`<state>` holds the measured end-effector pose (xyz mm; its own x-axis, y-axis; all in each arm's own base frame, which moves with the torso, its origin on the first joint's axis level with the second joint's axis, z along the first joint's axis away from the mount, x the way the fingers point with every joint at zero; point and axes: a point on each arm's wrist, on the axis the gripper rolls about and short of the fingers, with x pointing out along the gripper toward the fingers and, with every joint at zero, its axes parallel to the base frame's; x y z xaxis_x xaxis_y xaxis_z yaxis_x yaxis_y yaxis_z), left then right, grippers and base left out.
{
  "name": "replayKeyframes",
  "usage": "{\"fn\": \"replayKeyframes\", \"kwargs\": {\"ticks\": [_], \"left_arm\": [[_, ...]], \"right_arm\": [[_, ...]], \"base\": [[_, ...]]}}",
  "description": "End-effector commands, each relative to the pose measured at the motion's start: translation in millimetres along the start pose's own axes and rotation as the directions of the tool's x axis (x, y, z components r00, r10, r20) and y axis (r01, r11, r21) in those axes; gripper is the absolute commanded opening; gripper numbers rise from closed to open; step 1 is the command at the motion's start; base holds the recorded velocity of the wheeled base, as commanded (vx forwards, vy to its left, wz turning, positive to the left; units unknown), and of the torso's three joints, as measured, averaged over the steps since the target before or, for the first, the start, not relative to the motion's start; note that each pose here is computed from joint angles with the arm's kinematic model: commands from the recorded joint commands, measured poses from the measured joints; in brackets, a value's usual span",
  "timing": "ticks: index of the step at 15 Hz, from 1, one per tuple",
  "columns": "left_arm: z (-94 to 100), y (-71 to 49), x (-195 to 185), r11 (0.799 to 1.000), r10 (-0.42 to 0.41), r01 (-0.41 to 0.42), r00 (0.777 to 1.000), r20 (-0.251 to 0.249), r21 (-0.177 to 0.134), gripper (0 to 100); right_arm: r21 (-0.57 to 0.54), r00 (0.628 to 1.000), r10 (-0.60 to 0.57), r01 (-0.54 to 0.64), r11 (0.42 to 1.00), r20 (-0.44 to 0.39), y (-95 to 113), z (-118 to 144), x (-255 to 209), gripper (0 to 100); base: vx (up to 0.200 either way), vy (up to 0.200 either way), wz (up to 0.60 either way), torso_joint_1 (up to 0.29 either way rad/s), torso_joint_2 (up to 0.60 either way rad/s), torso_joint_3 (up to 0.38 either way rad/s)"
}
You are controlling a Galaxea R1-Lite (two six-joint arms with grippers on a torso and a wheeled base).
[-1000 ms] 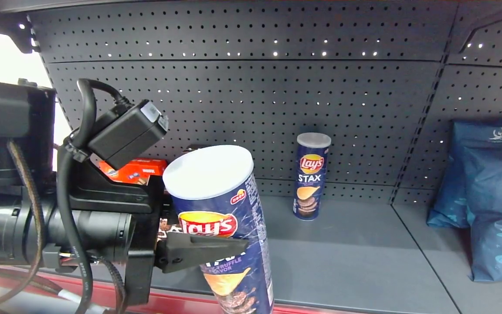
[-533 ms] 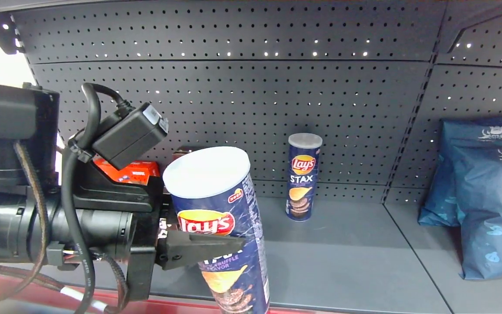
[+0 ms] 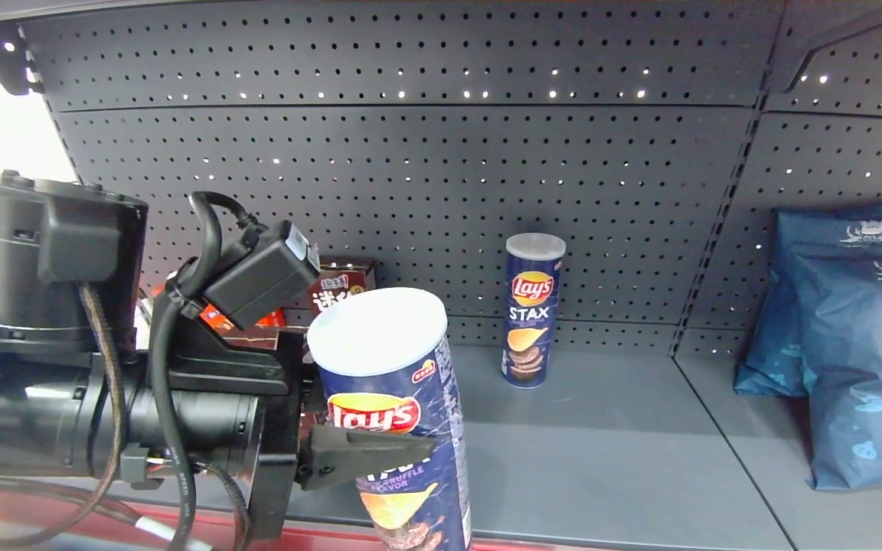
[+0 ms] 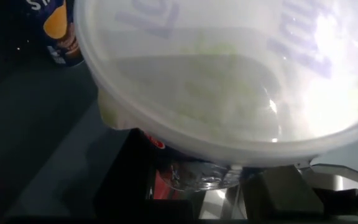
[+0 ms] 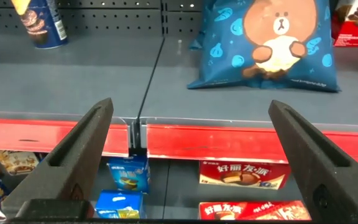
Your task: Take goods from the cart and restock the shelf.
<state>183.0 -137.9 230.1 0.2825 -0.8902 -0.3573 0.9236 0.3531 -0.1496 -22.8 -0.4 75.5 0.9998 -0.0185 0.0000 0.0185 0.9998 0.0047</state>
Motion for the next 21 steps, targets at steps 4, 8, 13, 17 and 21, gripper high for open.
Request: {"fn": "replayKeyframes", "kwargs": {"ticks": [4,8,13,17,21], "left_arm": [[-0.4,14.7,12,1.000,0.017,-0.017,1.000,-0.017,-0.011,0],[5.1,23.9,15,0.999,0.035,-0.035,0.999,-0.007,-0.009,0],[4.4,25.8,14,0.999,0.042,-0.042,0.999,-0.006,-0.013,0],[1.5,25.2,14,0.999,0.041,-0.041,0.999,-0.014,-0.019,0],[-0.9,24.3,13,0.999,0.040,-0.040,0.999,-0.019,-0.022,0]], "right_arm": [[-0.002,1.000,0.000,0.000,1.000,0.000,0,0,0,100],[-0.002,1.000,0.002,-0.002,1.000,-0.002,0,0,0,100],[0.000,1.000,0.000,0.000,1.000,0.000,0,0,0,100],[-0.007,1.000,-0.006,0.006,1.000,-0.025,0,1,2,100],[0.119,0.997,0.060,-0.065,0.991,0.047,0,95,10,100]], "base": [[0.000,0.000,0.00,0.000,0.00,0.000],[0.000,0.000,-0.15,0.001,0.00,0.001],[0.000,0.000,0.00,0.000,0.00,0.000],[0.000,0.000,0.00,0.000,0.00,0.000],[0.000,0.000,0.00,0.000,0.00,0.000]]}}
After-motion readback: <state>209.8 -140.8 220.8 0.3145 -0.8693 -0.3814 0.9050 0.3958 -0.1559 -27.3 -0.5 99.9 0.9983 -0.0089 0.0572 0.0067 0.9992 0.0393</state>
